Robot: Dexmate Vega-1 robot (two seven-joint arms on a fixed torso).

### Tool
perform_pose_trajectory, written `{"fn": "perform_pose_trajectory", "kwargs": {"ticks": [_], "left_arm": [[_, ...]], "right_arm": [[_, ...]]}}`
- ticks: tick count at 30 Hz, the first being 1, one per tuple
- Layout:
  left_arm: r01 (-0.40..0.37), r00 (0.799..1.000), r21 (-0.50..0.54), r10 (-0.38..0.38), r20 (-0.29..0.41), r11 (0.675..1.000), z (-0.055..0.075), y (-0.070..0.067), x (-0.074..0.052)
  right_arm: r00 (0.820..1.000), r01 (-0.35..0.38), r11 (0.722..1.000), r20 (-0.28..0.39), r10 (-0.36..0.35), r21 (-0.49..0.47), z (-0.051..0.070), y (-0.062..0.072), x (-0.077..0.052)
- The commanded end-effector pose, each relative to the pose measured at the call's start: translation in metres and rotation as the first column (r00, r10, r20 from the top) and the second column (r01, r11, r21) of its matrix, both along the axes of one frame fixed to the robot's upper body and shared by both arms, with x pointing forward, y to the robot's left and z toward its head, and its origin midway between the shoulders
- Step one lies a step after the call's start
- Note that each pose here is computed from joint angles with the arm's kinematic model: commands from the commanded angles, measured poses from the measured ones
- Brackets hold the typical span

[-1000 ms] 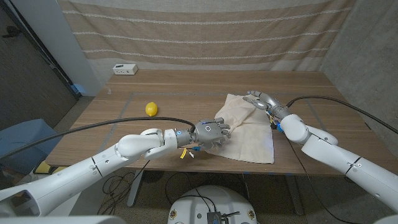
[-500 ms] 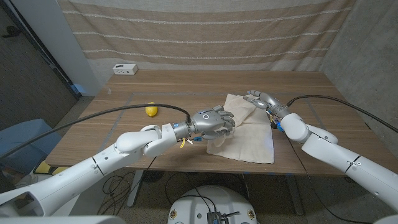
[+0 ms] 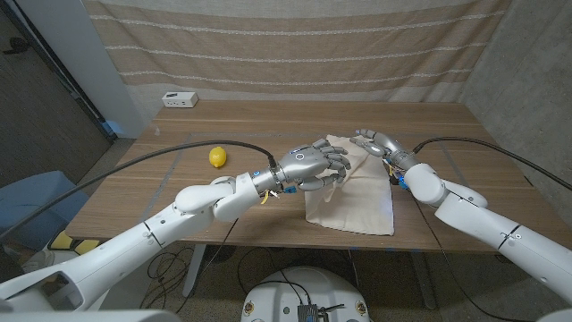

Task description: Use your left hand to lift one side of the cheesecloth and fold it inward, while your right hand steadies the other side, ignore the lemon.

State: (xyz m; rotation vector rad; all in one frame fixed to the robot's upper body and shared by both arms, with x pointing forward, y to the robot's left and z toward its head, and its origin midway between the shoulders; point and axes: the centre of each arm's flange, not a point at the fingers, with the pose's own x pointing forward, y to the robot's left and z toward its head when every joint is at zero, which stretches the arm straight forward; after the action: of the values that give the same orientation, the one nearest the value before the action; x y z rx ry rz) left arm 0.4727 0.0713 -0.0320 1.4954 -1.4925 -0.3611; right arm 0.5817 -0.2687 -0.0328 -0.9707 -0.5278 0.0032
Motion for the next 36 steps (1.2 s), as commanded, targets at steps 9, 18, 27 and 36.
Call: {"fn": "perform_pose_trajectory", "kwargs": {"ticks": [9, 18, 27, 36], "left_arm": [[0.177, 0.968, -0.085, -0.158, 0.194, 0.981, 0.020, -0.053, 0.005], [0.260, 0.933, -0.080, -0.229, 0.278, 0.962, 0.025, -0.088, 0.013], [-0.003, 0.967, 0.173, -0.041, 0.250, 0.985, 0.041, -0.112, 0.001], [-0.146, 0.989, 0.336, 0.124, 0.084, 0.930, 0.054, -0.104, -0.002]], "right_arm": [[0.999, -0.030, 0.999, 0.024, 0.030, -0.011, 0.006, -0.004, -0.004], [0.998, -0.044, 0.999, 0.046, 0.044, 0.002, 0.007, -0.012, -0.006], [0.998, -0.032, 0.999, 0.053, 0.031, 0.019, 0.007, -0.027, -0.008], [0.999, -0.022, 1.000, 0.038, 0.021, 0.016, 0.003, -0.028, -0.006]]}}
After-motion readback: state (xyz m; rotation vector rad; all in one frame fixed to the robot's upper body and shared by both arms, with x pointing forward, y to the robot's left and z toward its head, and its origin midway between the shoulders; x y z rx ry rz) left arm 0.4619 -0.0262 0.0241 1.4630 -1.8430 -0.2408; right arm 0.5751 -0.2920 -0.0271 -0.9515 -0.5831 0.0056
